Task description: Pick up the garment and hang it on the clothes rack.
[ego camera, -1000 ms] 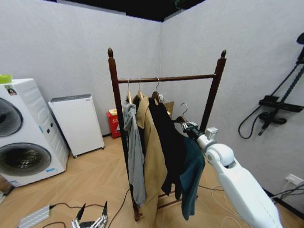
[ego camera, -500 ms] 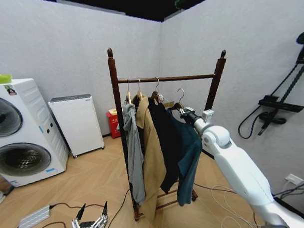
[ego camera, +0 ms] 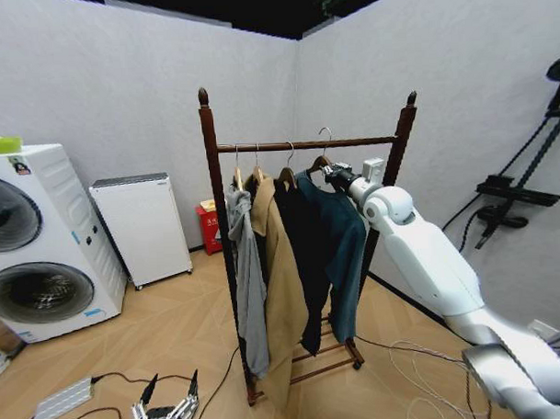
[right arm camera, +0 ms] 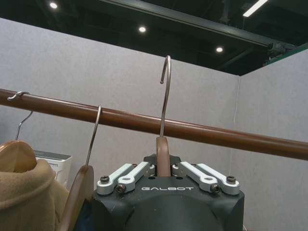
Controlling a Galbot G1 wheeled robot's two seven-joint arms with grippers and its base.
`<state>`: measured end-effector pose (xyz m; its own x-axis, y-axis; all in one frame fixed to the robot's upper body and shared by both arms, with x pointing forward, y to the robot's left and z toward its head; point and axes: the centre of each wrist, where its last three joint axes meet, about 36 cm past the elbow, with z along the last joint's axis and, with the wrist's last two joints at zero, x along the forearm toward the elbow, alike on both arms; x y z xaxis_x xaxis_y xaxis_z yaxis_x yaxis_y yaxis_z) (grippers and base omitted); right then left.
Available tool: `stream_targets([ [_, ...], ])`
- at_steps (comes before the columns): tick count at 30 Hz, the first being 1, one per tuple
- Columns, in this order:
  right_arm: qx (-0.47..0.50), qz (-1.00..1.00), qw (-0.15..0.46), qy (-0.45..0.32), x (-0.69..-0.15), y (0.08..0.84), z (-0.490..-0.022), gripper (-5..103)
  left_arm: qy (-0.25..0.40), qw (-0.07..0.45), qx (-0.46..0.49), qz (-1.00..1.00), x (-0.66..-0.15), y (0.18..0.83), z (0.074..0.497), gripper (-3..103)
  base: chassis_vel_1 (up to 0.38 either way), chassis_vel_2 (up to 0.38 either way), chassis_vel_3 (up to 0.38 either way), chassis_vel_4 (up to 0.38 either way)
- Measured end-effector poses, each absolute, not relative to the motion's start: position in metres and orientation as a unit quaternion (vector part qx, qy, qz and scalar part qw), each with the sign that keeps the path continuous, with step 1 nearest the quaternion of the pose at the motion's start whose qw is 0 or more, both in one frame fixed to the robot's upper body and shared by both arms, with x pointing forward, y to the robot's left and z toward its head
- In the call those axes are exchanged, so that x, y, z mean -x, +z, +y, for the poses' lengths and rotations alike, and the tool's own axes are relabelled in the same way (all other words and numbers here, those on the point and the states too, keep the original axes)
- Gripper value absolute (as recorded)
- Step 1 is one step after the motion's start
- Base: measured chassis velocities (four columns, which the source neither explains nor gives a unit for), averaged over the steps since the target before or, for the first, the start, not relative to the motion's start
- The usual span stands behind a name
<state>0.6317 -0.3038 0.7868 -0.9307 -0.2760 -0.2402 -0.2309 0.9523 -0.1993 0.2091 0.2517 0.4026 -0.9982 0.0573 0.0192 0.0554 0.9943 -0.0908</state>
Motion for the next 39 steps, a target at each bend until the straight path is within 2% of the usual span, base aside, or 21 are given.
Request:
stream_targets([
  [8,0.143,0.979,0.113,-0.088,-0.648,0.8,-0.283,10,0.045,0.011,0.028,-0.999,-0.209,0.403,0.252,100,0.0,0.0,0.0,0.0],
  [20,0.134,0.985,0.076,-0.08,-0.666,0.773,-0.285,10,0.045,0.011,0.028,-0.999,-0.209,0.403,0.252,100,0.0,0.0,0.0,0.0],
  [39,0.139,0.984,0.07,-0.087,-0.671,0.772,-0.273,10,0.045,0.011,0.028,-0.999,-0.209,0.403,0.252,100,0.0,0.0,0.0,0.0],
])
